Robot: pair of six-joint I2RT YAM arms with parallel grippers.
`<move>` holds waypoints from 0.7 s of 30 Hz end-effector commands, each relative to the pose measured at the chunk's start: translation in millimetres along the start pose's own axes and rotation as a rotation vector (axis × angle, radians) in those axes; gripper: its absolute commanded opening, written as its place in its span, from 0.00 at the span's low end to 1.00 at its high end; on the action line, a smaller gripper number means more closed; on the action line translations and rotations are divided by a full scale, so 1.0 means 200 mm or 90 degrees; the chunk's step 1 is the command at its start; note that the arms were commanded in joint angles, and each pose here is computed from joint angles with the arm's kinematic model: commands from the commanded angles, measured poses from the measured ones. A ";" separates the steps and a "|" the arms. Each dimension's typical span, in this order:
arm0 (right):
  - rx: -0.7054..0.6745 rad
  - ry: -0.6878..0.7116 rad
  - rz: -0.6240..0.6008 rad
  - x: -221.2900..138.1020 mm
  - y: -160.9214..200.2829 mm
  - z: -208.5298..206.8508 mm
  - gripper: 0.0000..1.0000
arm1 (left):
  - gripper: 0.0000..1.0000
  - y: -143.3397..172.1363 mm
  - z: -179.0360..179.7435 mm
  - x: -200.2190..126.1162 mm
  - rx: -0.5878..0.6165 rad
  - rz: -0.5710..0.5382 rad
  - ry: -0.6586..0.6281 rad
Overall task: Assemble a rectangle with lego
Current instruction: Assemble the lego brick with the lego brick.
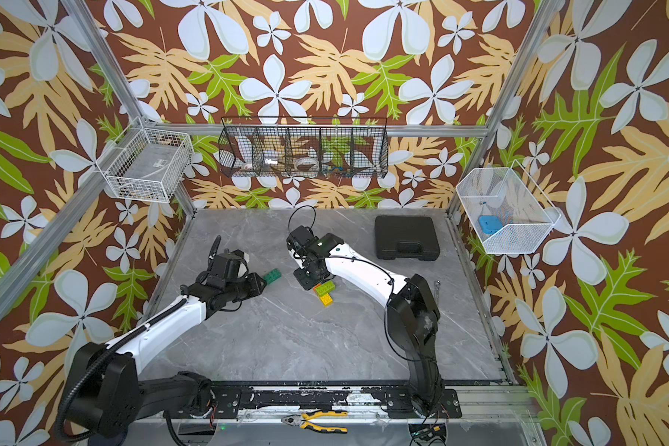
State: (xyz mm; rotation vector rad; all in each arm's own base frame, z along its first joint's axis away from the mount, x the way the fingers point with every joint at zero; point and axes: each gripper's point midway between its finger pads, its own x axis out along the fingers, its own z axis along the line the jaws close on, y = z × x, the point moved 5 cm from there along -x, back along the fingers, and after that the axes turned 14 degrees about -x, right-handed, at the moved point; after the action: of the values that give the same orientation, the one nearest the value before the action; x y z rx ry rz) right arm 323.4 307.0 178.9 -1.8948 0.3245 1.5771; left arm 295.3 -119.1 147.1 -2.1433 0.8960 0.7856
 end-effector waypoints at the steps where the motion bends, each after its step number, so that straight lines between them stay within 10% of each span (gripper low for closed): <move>1: 0.006 0.029 0.038 0.05 0.00 -0.10 0.33 | 0.27 0.00 -0.09 0.05 -0.017 -0.011 0.049; 21: -0.055 0.018 0.118 0.34 0.03 -0.17 0.29 | 0.23 0.03 -0.13 0.27 0.025 0.044 0.046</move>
State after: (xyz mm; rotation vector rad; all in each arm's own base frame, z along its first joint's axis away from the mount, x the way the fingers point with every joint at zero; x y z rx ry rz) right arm 365.6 299.3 115.2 -1.9938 0.4550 1.7061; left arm 324.1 -158.9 115.5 -2.1188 1.0131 0.7649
